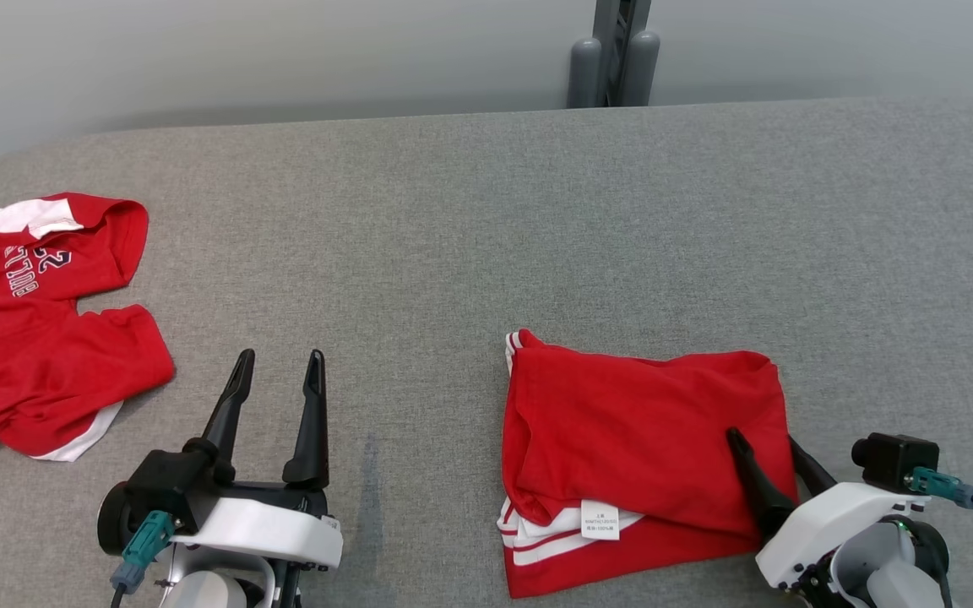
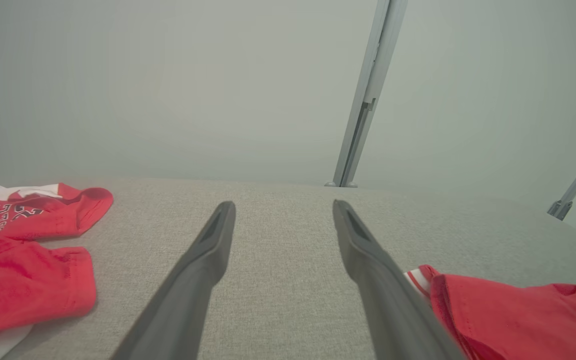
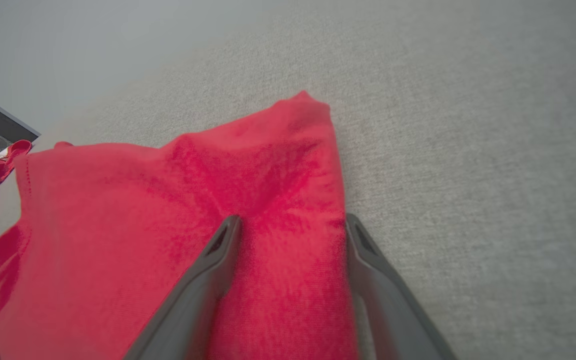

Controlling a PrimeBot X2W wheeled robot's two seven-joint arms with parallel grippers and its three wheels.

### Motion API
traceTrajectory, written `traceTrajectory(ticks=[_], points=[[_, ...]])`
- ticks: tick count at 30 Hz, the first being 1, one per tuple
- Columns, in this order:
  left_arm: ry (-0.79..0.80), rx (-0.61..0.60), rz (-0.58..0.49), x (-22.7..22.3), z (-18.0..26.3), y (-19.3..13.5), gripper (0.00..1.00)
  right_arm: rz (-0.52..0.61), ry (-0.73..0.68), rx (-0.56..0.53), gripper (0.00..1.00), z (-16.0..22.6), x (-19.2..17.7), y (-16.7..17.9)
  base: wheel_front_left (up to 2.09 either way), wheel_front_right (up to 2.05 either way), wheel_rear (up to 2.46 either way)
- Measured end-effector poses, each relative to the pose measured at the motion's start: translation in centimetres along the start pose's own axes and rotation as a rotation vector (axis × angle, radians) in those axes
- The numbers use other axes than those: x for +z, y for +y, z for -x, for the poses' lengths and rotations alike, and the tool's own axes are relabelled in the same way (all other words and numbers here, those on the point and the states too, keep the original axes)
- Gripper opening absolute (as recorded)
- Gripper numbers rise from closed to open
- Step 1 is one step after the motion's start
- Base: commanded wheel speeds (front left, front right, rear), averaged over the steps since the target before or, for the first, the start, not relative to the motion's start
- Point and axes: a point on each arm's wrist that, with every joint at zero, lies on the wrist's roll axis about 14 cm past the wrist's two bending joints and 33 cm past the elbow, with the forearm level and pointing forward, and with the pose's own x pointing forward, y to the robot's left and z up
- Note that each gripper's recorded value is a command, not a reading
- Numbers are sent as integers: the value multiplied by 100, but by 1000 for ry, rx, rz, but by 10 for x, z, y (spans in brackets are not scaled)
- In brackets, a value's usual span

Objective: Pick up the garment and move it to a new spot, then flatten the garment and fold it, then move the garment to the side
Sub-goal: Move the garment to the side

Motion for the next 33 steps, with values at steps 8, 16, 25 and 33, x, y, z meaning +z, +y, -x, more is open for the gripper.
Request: traceTrajectory(ticks=[8, 16, 25, 33], points=[[-3, -8, -3, 1, -1, -3, 100, 51, 13, 18, 0, -1, -4, 3, 0, 0, 0], [1, -45, 1, -2, -7, -16, 100, 238, -88, 14, 0, -2, 31, -15, 0, 0, 0], [1, -170, -5, -11, -37, -53, 100, 504, -131, -38, 0, -6, 89, -59, 0, 0, 0], [3, -324, -44, -34, -83, -89, 100, 658, -139, -125, 0, -21, 138, -110, 0, 0, 0]])
